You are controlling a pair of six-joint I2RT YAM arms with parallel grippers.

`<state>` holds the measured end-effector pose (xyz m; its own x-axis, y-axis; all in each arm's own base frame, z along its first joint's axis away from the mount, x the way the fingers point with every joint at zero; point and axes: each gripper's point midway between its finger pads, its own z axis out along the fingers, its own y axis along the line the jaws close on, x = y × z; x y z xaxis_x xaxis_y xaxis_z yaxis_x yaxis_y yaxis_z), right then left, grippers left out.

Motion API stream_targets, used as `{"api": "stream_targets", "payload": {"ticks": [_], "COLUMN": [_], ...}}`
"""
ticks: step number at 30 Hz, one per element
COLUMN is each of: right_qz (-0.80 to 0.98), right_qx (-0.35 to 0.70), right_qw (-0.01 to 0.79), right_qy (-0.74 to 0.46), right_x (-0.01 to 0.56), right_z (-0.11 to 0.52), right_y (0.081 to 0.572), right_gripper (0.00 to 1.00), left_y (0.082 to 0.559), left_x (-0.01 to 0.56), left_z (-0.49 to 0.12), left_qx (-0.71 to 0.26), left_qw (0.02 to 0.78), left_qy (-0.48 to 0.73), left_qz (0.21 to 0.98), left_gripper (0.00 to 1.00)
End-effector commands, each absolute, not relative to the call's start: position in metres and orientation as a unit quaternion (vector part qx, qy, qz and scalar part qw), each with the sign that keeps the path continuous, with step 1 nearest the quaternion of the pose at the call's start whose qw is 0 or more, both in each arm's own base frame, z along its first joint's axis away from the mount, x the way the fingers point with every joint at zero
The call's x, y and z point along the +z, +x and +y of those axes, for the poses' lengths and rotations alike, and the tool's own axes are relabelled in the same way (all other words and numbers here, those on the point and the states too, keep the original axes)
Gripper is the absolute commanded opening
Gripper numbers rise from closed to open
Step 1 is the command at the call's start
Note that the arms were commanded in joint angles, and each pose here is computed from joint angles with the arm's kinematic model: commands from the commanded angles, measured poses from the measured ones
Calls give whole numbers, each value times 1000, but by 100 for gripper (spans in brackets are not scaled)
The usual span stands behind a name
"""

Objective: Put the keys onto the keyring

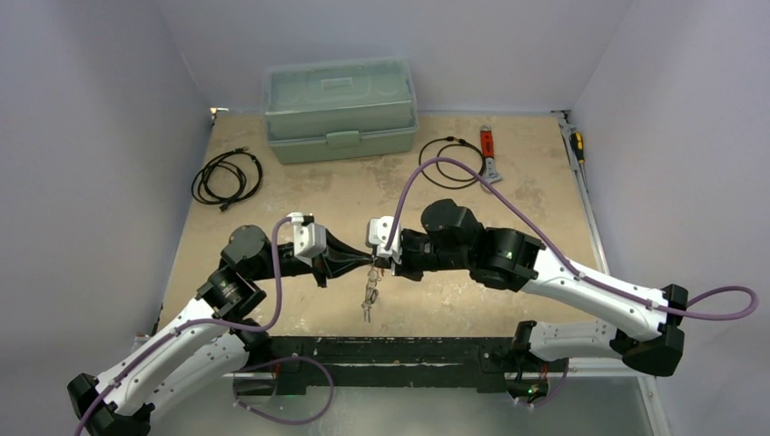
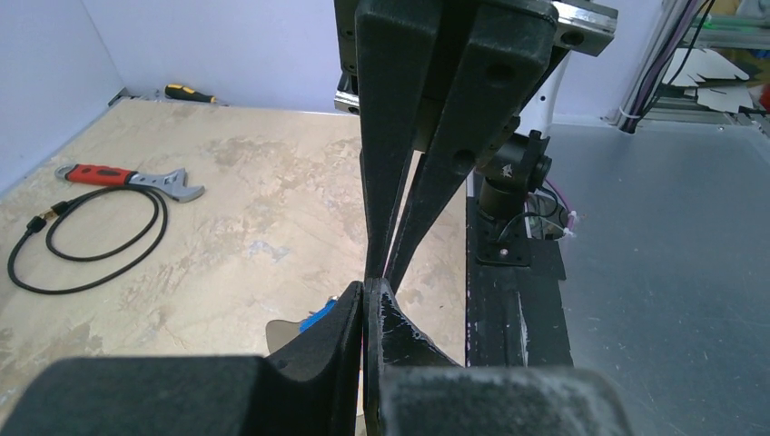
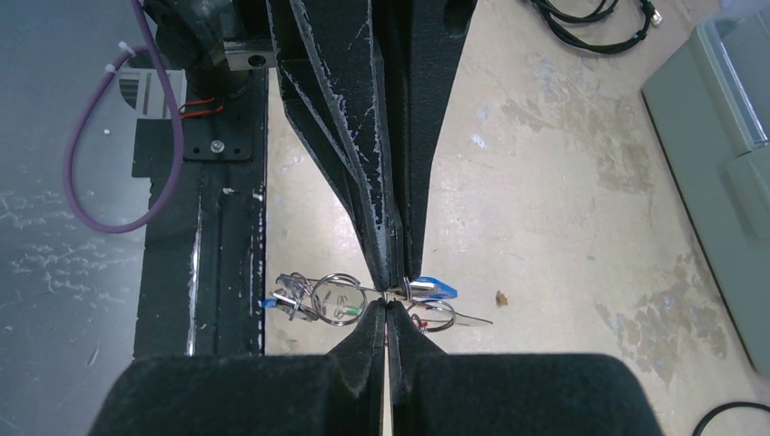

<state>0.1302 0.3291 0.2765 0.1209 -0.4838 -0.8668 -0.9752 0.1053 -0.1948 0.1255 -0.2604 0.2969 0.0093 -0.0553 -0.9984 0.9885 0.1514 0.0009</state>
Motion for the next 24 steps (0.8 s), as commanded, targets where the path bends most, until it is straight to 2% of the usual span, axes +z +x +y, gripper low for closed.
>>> {"api": "stream_targets", "payload": {"ticks": [1,16,24], "right_qz": [575,575,575], "right_qx": [295,302,342], "right_qw": [478,477,428], "right_qy": [-595,-592,-608], "right_x": [312,312,297], "right_z": [328,323,326], "right_y": [130,126,105], "right_gripper": [0,0,0], "left_y": [118,120,146], "left_x": [305,305,304], "left_z": [-262,-261,-252], "left_qx": [-479,-471,-418], "left_qw": [560,565,597], "left_qy": [460,457,423], "left_qz": [496,500,538], "left_gripper": [0,0,0]}}
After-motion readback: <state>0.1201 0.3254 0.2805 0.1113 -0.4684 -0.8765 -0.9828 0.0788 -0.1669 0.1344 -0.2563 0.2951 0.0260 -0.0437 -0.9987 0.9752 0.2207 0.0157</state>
